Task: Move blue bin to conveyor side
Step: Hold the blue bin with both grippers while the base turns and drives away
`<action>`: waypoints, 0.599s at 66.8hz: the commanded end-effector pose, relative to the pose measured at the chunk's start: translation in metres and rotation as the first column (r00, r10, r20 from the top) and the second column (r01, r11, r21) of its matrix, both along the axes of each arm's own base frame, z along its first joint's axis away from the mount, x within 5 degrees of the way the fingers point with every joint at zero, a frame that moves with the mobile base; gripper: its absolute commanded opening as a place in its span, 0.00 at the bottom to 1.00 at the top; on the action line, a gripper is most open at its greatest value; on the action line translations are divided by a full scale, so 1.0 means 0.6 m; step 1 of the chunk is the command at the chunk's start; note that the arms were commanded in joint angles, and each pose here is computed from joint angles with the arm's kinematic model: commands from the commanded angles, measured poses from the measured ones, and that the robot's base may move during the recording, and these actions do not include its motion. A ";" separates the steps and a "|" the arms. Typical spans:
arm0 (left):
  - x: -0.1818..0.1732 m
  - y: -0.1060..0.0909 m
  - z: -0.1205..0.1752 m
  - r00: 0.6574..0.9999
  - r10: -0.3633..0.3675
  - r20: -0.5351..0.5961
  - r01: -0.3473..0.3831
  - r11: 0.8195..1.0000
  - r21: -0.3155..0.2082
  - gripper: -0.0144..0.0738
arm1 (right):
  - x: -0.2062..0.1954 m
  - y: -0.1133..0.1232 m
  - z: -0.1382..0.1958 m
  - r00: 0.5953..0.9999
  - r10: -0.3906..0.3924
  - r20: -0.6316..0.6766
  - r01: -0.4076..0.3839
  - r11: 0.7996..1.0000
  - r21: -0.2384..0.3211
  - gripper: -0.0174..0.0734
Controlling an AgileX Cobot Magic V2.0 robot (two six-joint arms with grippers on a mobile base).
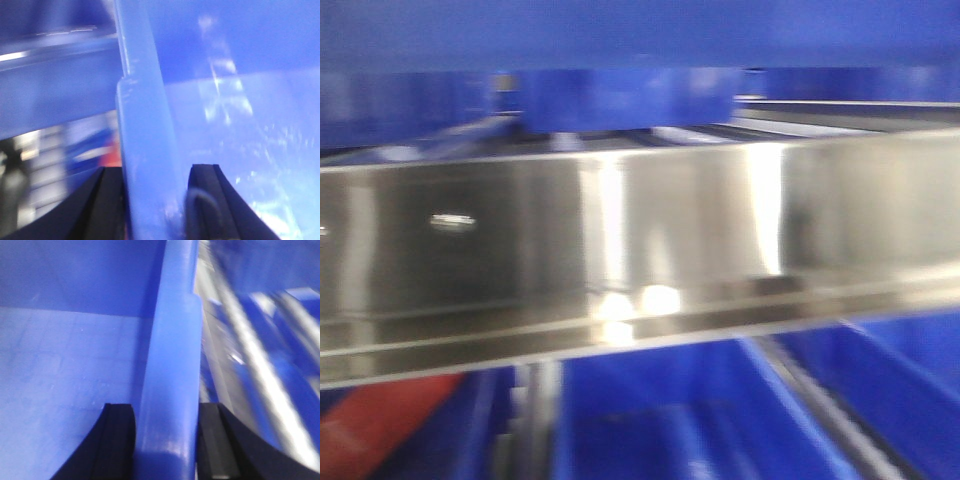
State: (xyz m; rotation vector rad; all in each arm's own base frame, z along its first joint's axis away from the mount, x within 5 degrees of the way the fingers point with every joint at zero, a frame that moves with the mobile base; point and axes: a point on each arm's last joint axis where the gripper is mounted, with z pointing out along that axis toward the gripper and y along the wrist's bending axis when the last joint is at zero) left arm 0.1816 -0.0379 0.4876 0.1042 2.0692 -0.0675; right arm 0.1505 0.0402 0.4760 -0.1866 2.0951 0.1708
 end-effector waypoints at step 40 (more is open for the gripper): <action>-0.008 -0.004 0.029 0.989 -0.041 0.141 0.044 0.999 -0.019 0.14 | -0.004 -0.001 0.044 0.967 0.012 0.255 -0.020 0.999 0.030 0.11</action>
